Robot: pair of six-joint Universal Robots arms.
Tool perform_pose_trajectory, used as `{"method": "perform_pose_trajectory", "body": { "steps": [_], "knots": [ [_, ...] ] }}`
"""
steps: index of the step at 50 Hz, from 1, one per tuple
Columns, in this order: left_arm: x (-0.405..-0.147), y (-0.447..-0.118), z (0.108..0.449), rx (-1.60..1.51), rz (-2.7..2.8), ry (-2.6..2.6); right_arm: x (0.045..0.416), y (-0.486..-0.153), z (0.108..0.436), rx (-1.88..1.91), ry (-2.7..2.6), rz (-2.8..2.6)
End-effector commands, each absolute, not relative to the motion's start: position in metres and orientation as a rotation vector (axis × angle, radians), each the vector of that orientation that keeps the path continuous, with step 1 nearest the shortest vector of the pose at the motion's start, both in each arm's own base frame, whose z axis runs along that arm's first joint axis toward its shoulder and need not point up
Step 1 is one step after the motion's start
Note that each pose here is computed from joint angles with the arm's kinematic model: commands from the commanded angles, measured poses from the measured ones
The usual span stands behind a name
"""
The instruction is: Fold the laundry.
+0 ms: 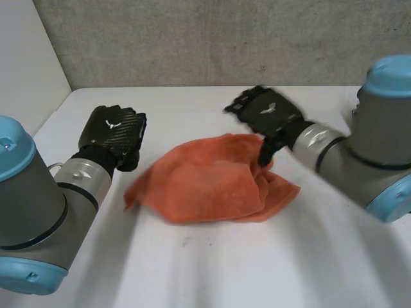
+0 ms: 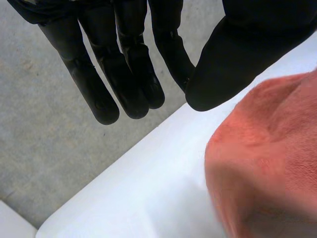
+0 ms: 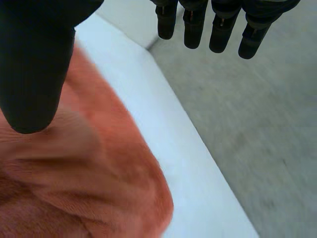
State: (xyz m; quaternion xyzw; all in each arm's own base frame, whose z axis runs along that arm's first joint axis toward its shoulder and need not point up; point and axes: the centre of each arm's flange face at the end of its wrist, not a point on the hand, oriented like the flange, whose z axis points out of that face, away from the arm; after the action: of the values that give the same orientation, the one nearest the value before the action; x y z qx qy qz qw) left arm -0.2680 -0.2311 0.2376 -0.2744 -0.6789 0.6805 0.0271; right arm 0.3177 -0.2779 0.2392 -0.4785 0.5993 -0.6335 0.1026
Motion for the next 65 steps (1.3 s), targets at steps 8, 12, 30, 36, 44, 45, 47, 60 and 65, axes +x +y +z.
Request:
{"method": "perform_pose_trajectory", "body": {
  "steps": [8,12,30,36,44,45,47,60,65],
  "knots": [
    [-0.262,-0.222,0.268,-0.797,2.194,-2.001,0.216,-0.313,0.221,-0.729,2.304,-1.481],
    [-0.262,-0.217,0.284,-0.783,2.246,-1.928,0.216,-0.309,0.193,-0.836,2.355,-1.412],
    [-0.239,-0.252,0.161,-1.183,1.859,-2.317,0.228,-0.308,0.154,-0.938,2.323,-1.425],
    [-0.227,-0.264,0.141,-1.351,1.775,-2.262,0.227,-0.304,0.146,-0.942,2.321,-1.425],
    [-0.219,-0.280,0.130,-1.338,1.799,-2.255,0.226,-0.303,0.143,-0.940,2.321,-1.423],
    [-0.220,-0.281,0.129,-1.340,1.810,-2.248,0.226,-0.303,0.143,-0.939,2.323,-1.424],
    [-0.221,-0.285,0.126,-1.339,1.849,-2.224,0.226,-0.303,0.143,-0.939,2.323,-1.424],
    [-0.233,-0.303,0.108,-1.354,1.911,-2.144,0.226,-0.298,0.139,-0.941,2.331,-1.399],
    [-0.235,-0.310,0.106,-1.355,1.920,-2.127,0.225,-0.300,0.139,-0.936,2.336,-1.404]
  ]
}}
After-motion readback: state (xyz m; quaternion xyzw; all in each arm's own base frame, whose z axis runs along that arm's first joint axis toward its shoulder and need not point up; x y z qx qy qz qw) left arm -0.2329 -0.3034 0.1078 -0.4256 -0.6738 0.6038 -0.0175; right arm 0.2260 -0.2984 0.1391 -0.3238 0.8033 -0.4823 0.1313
